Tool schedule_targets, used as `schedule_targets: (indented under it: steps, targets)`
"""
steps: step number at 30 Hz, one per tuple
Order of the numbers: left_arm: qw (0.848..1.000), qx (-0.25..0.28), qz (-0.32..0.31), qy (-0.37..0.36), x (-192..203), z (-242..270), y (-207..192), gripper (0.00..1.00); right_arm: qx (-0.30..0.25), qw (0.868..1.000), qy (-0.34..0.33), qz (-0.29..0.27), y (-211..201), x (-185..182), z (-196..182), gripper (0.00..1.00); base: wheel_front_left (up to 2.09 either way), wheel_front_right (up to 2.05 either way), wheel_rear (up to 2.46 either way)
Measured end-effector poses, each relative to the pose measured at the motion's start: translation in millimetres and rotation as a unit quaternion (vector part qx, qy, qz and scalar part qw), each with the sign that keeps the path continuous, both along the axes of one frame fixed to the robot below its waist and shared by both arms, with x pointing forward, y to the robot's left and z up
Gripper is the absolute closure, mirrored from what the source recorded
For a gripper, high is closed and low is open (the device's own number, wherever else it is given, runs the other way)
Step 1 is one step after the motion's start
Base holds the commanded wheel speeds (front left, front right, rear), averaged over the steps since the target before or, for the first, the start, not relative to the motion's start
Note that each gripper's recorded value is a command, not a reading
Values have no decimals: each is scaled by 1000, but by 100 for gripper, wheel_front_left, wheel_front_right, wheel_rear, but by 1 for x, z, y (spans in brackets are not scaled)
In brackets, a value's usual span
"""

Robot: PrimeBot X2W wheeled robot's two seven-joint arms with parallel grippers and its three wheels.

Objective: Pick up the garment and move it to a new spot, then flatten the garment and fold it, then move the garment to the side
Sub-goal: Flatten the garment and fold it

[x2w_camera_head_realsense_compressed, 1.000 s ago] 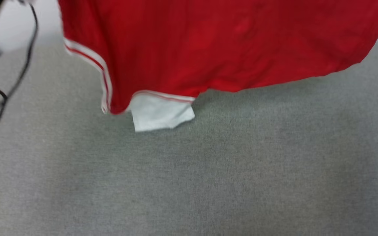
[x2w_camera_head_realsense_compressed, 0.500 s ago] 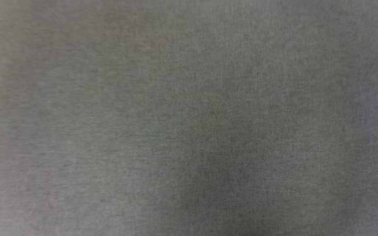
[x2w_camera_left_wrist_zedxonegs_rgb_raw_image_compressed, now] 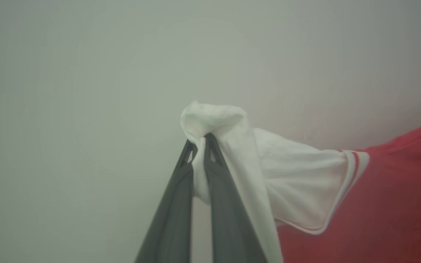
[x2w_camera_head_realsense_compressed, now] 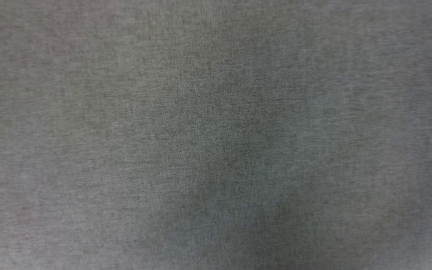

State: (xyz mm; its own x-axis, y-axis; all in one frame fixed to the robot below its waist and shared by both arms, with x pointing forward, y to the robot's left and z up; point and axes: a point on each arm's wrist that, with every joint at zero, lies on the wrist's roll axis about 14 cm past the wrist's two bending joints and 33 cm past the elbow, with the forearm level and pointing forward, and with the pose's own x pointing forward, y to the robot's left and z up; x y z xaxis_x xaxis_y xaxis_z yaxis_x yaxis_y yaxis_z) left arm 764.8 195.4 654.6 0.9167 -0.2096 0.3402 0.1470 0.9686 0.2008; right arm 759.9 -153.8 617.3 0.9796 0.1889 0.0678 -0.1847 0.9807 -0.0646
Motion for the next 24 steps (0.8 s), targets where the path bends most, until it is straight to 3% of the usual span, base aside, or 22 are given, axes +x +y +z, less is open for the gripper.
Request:
schedule_targets:
  steps: [6,13,18,24]
  targets:
    - [998,-20,1,56,6,-67,6,100,15,998,58,13,10,12,-62,100,0,0,0]
    - [993,-49,-10,102,-13,-108,9,100,20,994,106,27,16,-3,-100,100,0,0,0]
    - [989,-60,-22,136,-46,-129,10,100,7,988,151,37,17,-37,-126,100,0,0,0]
    - [974,-93,-26,204,-120,-161,16,100,-3,971,235,46,7,-112,-165,100,0,0,0]
